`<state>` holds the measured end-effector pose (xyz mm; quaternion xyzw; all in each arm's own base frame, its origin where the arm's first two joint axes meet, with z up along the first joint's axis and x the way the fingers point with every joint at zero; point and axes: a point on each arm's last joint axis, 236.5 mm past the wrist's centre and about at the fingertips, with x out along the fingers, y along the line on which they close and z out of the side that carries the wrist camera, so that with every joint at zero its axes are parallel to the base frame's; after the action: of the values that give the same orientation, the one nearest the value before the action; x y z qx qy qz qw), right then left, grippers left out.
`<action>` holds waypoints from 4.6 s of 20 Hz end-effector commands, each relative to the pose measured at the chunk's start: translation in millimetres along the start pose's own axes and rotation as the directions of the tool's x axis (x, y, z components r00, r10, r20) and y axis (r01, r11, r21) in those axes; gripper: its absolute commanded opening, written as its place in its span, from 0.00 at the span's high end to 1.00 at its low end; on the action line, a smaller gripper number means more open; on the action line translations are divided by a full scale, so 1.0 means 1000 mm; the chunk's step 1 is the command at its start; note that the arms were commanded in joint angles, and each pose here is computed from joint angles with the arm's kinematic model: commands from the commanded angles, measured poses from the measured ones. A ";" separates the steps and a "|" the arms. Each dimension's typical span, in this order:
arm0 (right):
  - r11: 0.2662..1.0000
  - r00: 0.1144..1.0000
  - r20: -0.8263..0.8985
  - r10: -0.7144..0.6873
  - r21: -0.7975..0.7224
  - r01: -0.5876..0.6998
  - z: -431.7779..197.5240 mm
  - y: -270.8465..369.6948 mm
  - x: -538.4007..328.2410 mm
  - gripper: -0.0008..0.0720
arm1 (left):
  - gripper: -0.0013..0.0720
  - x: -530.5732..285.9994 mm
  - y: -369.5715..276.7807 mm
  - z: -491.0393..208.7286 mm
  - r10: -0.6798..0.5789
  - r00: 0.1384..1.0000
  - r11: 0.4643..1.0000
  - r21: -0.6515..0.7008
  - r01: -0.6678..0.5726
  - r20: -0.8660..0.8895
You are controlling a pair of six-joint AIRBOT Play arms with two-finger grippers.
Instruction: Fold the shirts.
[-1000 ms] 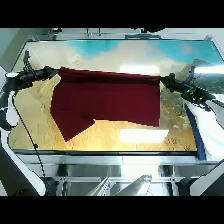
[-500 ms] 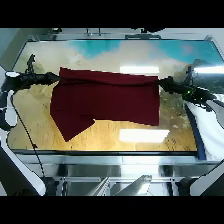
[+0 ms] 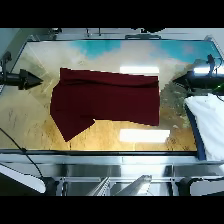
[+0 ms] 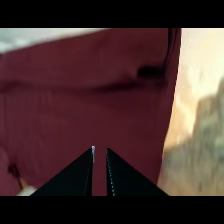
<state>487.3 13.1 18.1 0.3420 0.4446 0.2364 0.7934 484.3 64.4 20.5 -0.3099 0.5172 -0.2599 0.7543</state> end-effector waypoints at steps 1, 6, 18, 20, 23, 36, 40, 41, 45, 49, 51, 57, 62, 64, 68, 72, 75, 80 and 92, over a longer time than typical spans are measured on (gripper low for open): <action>0.988 0.967 -0.205 -0.153 -0.020 0.152 -0.082 0.006 -0.039 0.83 | 0.61 -0.014 -0.003 -0.090 0.024 0.988 0.977 -0.204 -0.055 -0.151; 0.972 0.963 -0.153 -0.223 0.040 0.231 -0.131 -0.010 -0.039 0.33 | 0.61 -0.010 0.046 -0.201 0.202 0.936 0.875 -0.376 -0.304 -0.287; 0.948 0.940 -0.322 -0.111 0.248 0.197 -0.183 -0.046 0.057 0.28 | 0.61 0.041 0.056 -0.228 0.243 0.924 0.864 -0.367 -0.345 -0.295; 0.949 0.937 -0.333 -0.101 0.252 0.191 -0.189 -0.041 0.074 0.28 | 0.61 0.047 0.054 -0.225 0.258 0.920 0.872 -0.340 -0.353 -0.294; 0.954 0.942 -0.326 -0.076 0.250 0.164 -0.191 -0.028 0.087 0.48 | 0.61 0.056 0.051 -0.221 0.276 0.916 0.881 -0.305 -0.363 -0.293; 0.958 0.927 -0.374 0.026 0.274 0.084 -0.202 -0.004 0.083 0.49 | 0.61 0.088 0.055 -0.189 0.393 0.901 0.883 -0.195 -0.426 -0.186; 0.958 0.923 -0.383 0.038 0.277 0.076 -0.204 -0.001 0.082 0.49 | 0.61 0.095 0.064 -0.209 0.362 0.894 0.879 -0.224 -0.422 -0.265; 0.958 0.922 -0.384 0.039 0.278 0.075 -0.204 -0.001 0.082 0.49 | 0.73 0.100 0.065 -0.211 0.342 0.899 0.878 -0.248 -0.410 -0.274; 0.957 0.918 -0.394 0.051 0.281 0.068 -0.206 0.002 0.081 0.72 | 0.95 0.109 0.060 -0.207 0.287 0.916 0.894 -0.264 -0.361 -0.281; 0.953 0.916 -0.392 0.083 0.299 0.042 -0.202 0.006 0.069 0.85 | 0.95 0.084 0.029 -0.183 0.278 0.921 0.931 -0.160 -0.328 -0.271; 0.955 0.924 -0.370 0.099 0.297 0.017 -0.193 0.009 0.054 0.96 | 0.95 0.064 0.018 -0.181 0.308 0.911 0.931 -0.107 -0.348 -0.276; 0.961 0.877 -0.481 0.013 0.247 0.121 -0.213 -0.003 0.006 0.96 | 0.95 0.015 -0.021 -0.189 0.220 0.968 0.950 -0.198 -0.240 -0.117; 0.963 0.872 -0.484 -0.080 0.190 0.194 -0.213 -0.001 -0.013 0.96 | 0.95 -0.015 -0.037 -0.199 0.247 0.969 0.950 -0.194 -0.246 -0.018; 0.977 0.928 -0.369 -0.054 0.171 0.125 -0.183 0.015 -0.007 0.96 | 0.95 -0.025 -0.042 -0.181 0.266 0.963 0.952 -0.162 -0.259 0.028; 0.980 0.993 -0.119 0.019 0.199 0.005 -0.122 0.033 0.019 0.96 | 0.95 -0.018 -0.080 -0.103 0.165 0.979 0.985 0.036 -0.170 0.123; 0.980 1.000 0.016 0.015 0.199 -0.018 -0.094 0.019 0.052 0.96 | 0.95 0.028 -0.077 -0.042 0.148 0.988 0.975 0.162 -0.155 0.050; 0.983 0.994 0.103 0.037 0.176 -0.055 -0.077 0.007 0.071 0.96 | 0.95 0.064 -0.048 -0.016 0.160 0.987 0.973 0.166 -0.158 0.004; 0.982 0.995 0.103 -0.001 0.188 -0.019 -0.069 -0.029 0.097 0.96 | 0.95 0.101 -0.008 0.018 0.159 0.987 0.974 0.162 -0.158 0.004; 0.999 0.997 0.064 -0.031 -0.023 0.032 -0.041 -0.044 0.061 0.28 | 0.52 0.061 -0.024 0.104 0.169 0.961 0.949 0.226 -0.219 0.220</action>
<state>484.8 62.0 -74.1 0.3635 0.4181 0.2150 0.8042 586.6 7.0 7.5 -0.1786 0.4594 -0.2398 0.8364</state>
